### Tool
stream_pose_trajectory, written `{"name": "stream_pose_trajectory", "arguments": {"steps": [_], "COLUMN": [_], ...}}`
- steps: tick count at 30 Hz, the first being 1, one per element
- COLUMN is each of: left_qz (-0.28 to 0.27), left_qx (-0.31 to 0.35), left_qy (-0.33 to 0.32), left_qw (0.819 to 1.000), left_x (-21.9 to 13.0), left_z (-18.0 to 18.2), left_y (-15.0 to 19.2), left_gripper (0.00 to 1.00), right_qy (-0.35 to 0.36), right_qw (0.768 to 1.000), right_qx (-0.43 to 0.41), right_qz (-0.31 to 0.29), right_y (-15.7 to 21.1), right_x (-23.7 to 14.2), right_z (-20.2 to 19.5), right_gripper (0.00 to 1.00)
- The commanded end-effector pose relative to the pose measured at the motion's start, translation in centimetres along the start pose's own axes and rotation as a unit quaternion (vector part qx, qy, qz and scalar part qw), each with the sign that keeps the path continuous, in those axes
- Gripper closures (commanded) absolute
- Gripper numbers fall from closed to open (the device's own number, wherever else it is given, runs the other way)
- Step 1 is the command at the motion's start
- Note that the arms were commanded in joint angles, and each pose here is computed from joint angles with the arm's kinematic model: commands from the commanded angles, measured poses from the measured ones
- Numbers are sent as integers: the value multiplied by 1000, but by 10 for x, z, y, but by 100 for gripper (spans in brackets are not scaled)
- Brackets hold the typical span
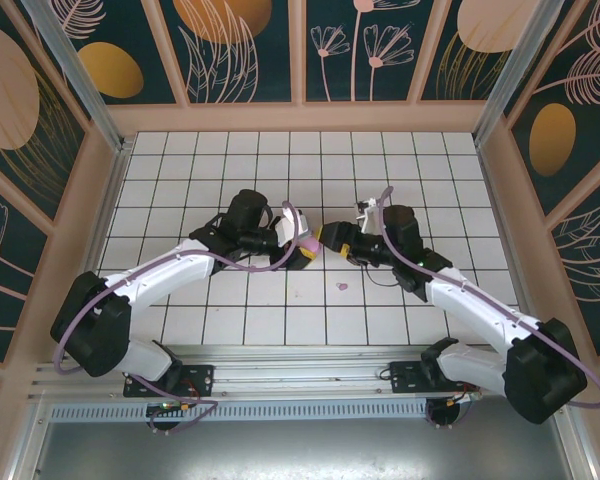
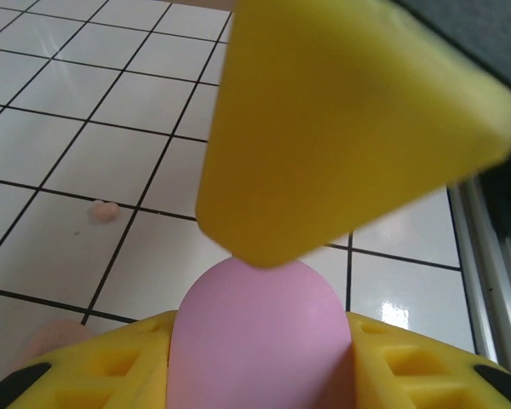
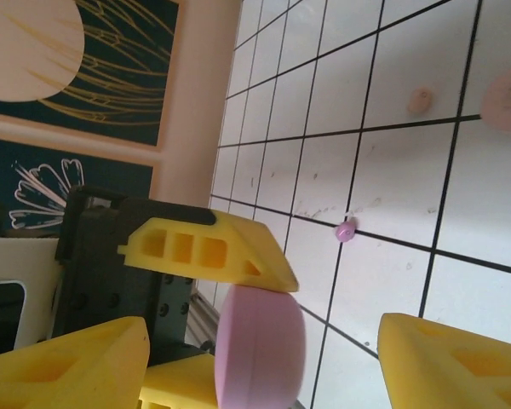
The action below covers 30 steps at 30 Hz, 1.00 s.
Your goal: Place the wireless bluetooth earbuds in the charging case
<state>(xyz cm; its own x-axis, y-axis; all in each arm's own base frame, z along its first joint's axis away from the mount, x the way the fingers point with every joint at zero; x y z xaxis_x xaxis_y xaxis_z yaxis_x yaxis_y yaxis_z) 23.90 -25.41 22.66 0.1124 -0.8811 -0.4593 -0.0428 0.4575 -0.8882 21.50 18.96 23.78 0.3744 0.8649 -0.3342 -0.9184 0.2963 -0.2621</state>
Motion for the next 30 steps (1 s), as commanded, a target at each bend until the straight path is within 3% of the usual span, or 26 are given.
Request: {"name": "stream_pose_trajectory", "arguments": {"steps": [1, 9, 16, 24, 30], "left_qz": [-28, -44, -48, -71, -98], "left_qx": [-5, -5, 9, -7, -21], "left_qy": [13, 16, -7, -84, -132], "left_qw": [1000, 999, 999, 994, 986], "left_x": [-5, -6, -11, -24, -38], "left_z": [-2, -2, -3, 2, 1], "left_y": [-15, -20, -20, -26, -35], "left_gripper": [57, 55, 52, 31, 22], "right_qy": [-22, -20, -25, -47, -61], "right_qw": [999, 998, 997, 997, 996], "right_qx": [-23, -10, 7, 30, 52], "right_qz": [14, 53, 75, 56, 24], "right_y": [-1, 4, 4, 2, -4], "right_x": [4, 16, 21, 16, 8], "right_z": [14, 12, 12, 21, 29], "right_gripper": [33, 48, 74, 89, 95]}}
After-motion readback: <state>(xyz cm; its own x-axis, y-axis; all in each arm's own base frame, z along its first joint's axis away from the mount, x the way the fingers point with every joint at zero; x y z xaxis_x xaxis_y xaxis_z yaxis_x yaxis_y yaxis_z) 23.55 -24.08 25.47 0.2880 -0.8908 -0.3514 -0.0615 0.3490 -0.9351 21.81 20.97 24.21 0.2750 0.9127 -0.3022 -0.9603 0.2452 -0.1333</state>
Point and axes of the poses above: each hand's point on the last joint's axis, 136 mm out from that joint toward the fingers, its own x axis out along the fingers, its own z axis along the line the jaws close on, y = z × x, the point moved 9 cm from there along -x, back along the fingers, and after that the axes turned 6 degrees about x, right-handed, at the moved point
